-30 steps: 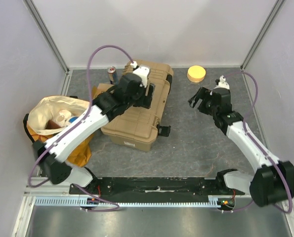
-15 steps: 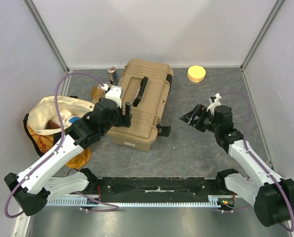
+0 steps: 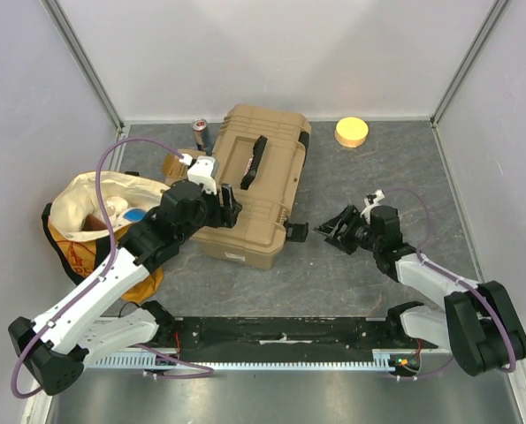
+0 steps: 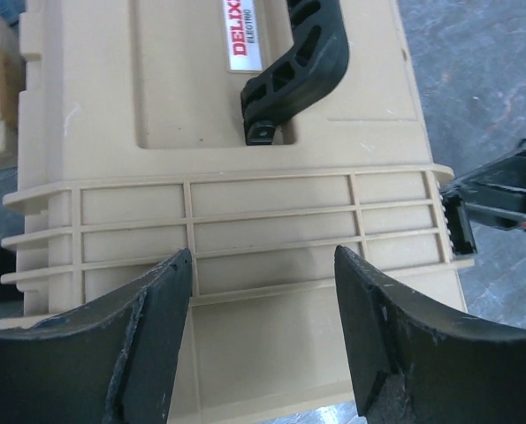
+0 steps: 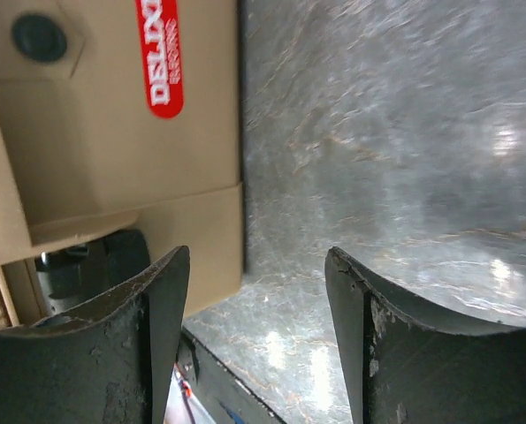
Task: Pack the tool kit
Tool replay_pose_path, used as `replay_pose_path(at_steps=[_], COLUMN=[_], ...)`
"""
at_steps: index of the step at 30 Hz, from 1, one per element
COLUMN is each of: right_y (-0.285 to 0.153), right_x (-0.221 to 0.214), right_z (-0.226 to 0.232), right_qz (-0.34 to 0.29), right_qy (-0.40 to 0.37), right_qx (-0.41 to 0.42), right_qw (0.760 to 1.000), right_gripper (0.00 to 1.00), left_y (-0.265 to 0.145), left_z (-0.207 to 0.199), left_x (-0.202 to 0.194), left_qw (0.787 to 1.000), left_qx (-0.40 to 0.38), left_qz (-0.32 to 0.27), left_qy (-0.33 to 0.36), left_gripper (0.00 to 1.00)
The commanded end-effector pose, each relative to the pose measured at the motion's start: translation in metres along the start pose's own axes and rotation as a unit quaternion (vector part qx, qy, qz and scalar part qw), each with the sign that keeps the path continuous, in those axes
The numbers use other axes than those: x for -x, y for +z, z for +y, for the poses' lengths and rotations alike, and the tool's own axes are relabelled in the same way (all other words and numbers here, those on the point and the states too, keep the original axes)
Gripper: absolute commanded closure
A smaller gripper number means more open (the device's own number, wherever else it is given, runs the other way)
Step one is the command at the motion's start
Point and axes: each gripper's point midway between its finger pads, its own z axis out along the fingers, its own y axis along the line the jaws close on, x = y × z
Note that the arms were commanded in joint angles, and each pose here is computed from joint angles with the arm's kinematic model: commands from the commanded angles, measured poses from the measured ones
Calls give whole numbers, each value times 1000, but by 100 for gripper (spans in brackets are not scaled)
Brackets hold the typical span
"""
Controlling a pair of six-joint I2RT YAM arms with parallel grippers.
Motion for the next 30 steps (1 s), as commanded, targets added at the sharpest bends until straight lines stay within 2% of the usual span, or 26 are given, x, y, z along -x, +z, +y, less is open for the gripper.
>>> replay_pose_path(at_steps=[1,6,11,22,30], right_y=[6,15,24,-3,-19], right_x=[-6,-20,-15,8,23], right_z=[49,74,72,82,105], right_qz=[11,26,11,-75,-94], right_qy=[-21,-30,-15,145,185], right_qx=[100,143,141,206,270], right_qw=[995,989,990,965,940], right_gripper=[30,30,30,31,33], left_y=[11,23,36,42,45], left_z=[-25,-30,-32,-27,-31], left_x=[-120,-115,-105,-100,-98], left_qw=[972,973,975,978,977], left_qx=[-87,-89,-76,-52,-56], left_qz=[220,213,207,202,203], left_qy=[-9,-19,-17,-26,-31], left_gripper=[31,32,33,35,35])
